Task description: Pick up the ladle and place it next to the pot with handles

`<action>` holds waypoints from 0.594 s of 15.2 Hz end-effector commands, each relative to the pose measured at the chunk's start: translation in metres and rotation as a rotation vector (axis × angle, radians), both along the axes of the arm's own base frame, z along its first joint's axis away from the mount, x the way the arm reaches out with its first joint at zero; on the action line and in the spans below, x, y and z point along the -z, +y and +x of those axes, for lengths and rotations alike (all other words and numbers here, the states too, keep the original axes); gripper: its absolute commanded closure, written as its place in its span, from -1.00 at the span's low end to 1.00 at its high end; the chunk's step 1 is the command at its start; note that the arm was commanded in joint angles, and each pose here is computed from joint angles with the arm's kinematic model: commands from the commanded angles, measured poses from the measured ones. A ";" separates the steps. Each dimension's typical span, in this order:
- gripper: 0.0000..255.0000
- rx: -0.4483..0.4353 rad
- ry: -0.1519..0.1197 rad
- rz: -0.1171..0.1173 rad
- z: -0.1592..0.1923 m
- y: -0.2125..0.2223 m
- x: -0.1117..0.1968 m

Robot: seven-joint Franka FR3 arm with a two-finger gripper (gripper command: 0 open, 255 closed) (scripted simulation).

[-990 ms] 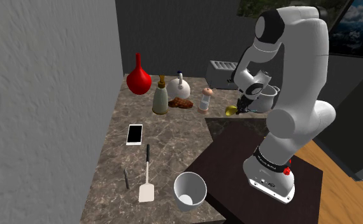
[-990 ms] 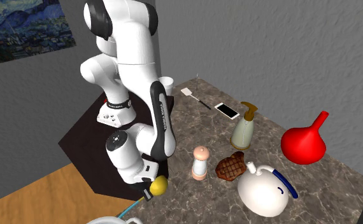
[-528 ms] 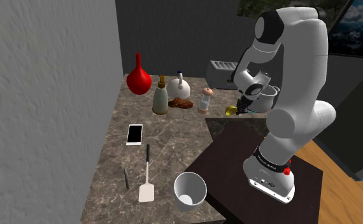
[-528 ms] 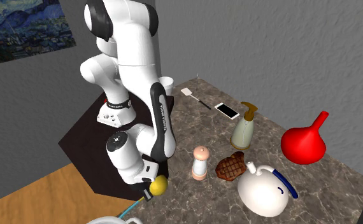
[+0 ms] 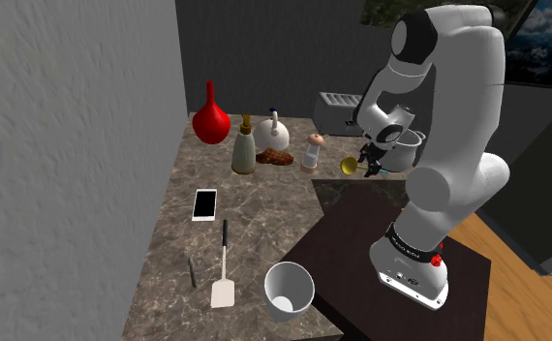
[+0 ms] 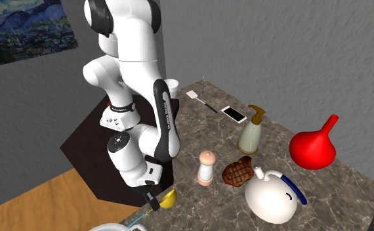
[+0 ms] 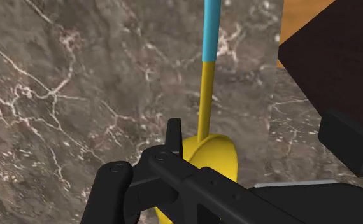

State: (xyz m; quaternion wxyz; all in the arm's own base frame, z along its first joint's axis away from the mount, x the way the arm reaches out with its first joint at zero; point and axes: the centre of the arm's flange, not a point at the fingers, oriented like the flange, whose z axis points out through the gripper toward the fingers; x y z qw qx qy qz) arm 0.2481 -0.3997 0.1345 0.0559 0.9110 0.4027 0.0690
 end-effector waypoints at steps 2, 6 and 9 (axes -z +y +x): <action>-1.00 -0.001 0.000 0.000 -0.006 0.001 -0.033; -1.00 -0.001 0.000 0.000 -0.006 0.001 -0.033; -1.00 -0.001 0.000 0.000 -0.006 0.001 -0.033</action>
